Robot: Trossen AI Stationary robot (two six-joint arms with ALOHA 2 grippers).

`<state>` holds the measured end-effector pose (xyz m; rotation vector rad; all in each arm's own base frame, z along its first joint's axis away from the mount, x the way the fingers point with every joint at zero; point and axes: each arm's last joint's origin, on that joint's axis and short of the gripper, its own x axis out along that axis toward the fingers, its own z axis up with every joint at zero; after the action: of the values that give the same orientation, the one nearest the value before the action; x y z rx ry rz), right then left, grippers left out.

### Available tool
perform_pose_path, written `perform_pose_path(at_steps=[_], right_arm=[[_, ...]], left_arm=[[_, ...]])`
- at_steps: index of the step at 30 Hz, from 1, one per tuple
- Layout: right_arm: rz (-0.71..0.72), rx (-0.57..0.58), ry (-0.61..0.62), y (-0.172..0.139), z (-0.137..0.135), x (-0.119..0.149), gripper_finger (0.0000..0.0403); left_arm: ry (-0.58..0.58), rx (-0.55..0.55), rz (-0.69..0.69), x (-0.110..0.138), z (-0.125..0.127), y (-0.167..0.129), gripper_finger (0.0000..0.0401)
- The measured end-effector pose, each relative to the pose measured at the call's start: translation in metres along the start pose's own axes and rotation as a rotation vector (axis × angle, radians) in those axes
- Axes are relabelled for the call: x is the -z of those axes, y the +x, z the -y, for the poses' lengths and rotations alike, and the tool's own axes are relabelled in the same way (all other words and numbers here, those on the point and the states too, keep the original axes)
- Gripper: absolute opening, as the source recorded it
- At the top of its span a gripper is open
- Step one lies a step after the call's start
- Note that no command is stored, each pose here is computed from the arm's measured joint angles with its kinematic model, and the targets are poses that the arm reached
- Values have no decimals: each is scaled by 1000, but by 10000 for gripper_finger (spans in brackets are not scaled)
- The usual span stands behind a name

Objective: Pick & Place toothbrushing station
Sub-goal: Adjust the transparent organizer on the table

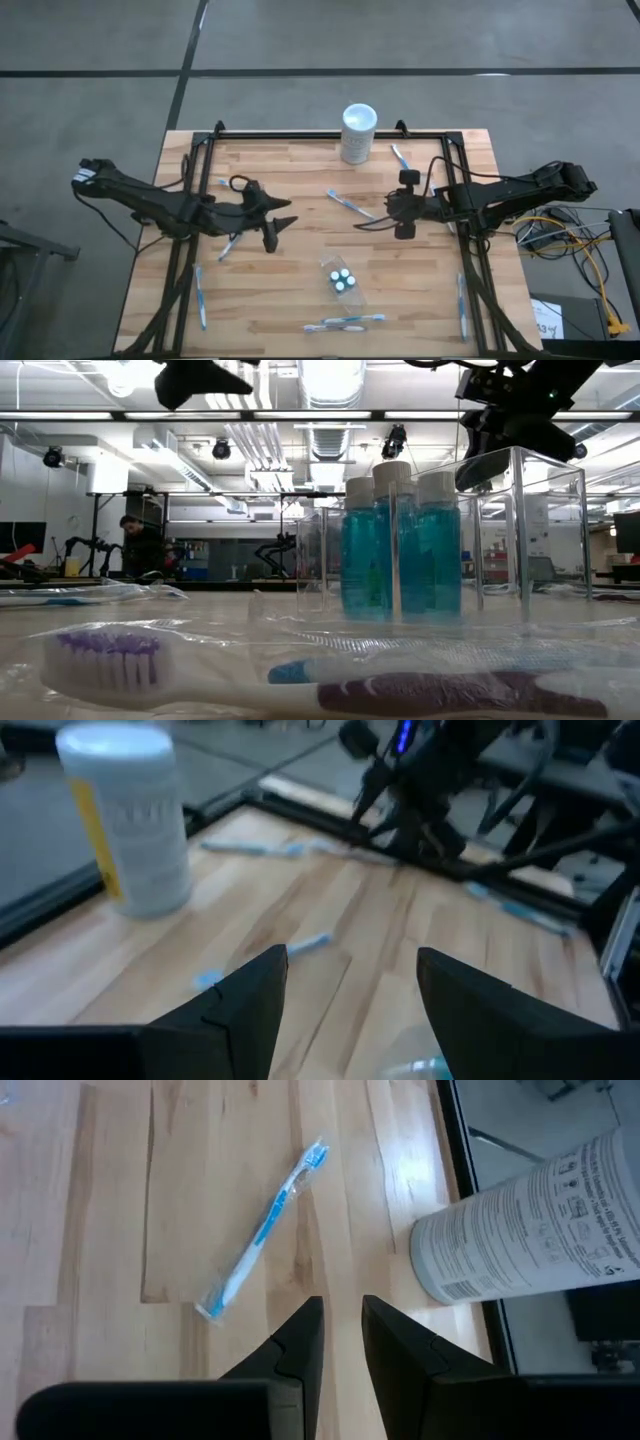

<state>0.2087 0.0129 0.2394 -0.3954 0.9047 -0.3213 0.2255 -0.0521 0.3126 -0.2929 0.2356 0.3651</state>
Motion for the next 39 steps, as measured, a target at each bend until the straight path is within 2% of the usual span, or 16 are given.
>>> perform_pose_path(at_steps=[3,6,9,15,20,23,27,28,30,36,39], right_arm=[[-3,4,22,1,0,0,68],[-5,79,30,0,2,0,68],[-3,84,20,0,3,0,68],[-4,85,-13,0,3,0,68],[-5,129,-104,0,4,-1,68],[27,94,-8,0,3,-4,68],[81,-11,276,0,1,-9,68],[93,-24,310,0,0,-10,68],[90,-29,304,0,0,-10,68],[87,-26,188,1,0,-10,68],[89,-26,176,1,0,-10,68]], left_arm=[[-15,4,17,-4,-2,-4,230],[-47,39,25,-7,-2,-11,230],[-56,49,47,-12,-4,-16,230],[-68,60,53,-13,-4,-20,230],[-74,58,53,-13,-4,-20,230],[-73,58,51,-13,-5,-20,230],[-73,57,51,-13,-5,-20,230],[-73,57,51,-13,-5,-19,230],[-73,57,51,-13,-5,-19,230],[-73,57,51,-13,-5,-19,230],[-73,57,51,-13,-5,-19,230]])
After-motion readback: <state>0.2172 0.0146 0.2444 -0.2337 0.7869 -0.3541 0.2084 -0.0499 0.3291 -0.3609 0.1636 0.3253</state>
